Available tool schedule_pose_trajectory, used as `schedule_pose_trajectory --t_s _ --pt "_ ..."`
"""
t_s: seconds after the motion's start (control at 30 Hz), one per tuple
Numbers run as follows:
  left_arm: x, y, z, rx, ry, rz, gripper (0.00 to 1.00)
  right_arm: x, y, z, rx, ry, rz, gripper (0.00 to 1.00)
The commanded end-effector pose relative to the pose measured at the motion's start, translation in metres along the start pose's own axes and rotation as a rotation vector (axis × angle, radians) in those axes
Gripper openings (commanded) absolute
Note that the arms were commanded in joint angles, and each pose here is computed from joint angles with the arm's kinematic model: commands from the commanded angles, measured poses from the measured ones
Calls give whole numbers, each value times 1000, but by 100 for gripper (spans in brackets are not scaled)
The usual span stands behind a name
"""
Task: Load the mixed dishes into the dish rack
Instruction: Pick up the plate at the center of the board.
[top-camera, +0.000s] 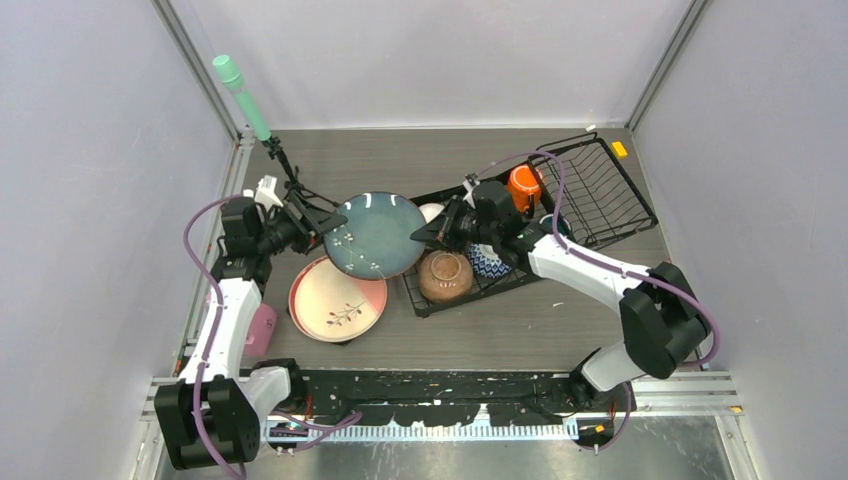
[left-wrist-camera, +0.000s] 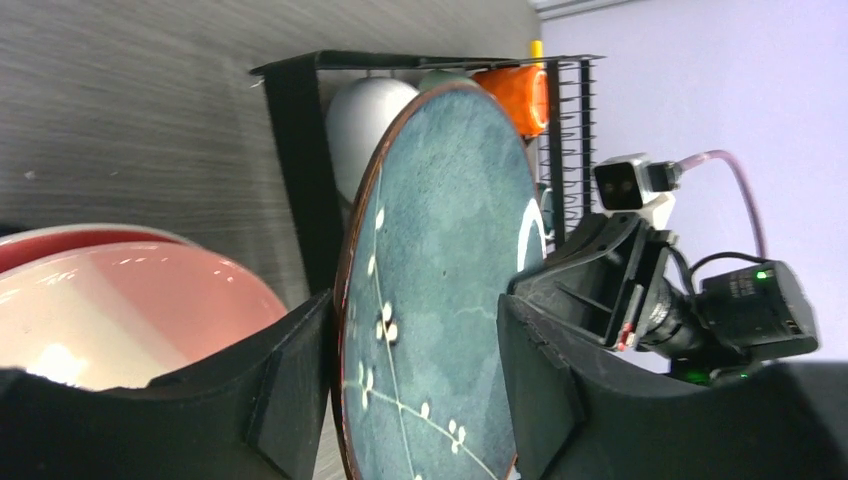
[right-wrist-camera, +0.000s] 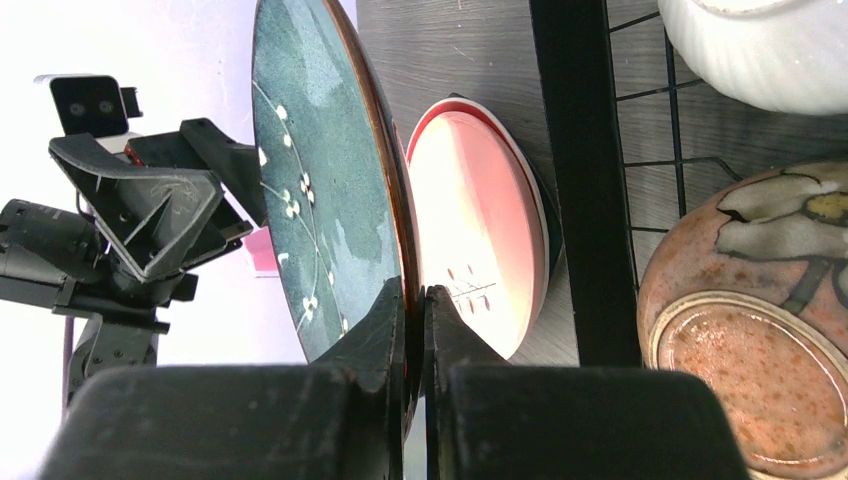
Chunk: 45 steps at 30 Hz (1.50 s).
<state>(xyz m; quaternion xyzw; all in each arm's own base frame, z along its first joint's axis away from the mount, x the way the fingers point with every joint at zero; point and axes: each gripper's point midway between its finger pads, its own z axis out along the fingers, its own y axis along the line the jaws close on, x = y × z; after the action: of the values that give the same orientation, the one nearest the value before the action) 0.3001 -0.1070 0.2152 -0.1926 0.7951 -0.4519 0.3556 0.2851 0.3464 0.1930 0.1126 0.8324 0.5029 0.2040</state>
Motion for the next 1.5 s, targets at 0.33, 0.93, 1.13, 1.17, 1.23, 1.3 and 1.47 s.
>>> schedule_pose_trajectory --t_s 0.33,0.93,1.13,1.17,1.23,1.3,1.47 --pt "18 -34 9 173 143 32 49 -10 99 -49 -405 -75 -151 0" --pt "27 -37 -1 149 209 109 31 -20 75 -53 -283 -111 -261 0" --pt "29 -41 -2 171 228 116 3 -19 76 -54 -295 -77 -281 0" --pt "28 -41 -2 173 227 118 1 -19 75 -52 -291 -68 -279 0" --pt "28 -42 -1 175 225 124 0 -16 72 -49 -285 -45 -277 0" --pt "27 -42 -1 172 215 135 0 -15 64 -47 -252 -39 -277 1" --pt "26 -46 -2 163 174 202 0 -18 43 -46 -149 -48 -277 32"
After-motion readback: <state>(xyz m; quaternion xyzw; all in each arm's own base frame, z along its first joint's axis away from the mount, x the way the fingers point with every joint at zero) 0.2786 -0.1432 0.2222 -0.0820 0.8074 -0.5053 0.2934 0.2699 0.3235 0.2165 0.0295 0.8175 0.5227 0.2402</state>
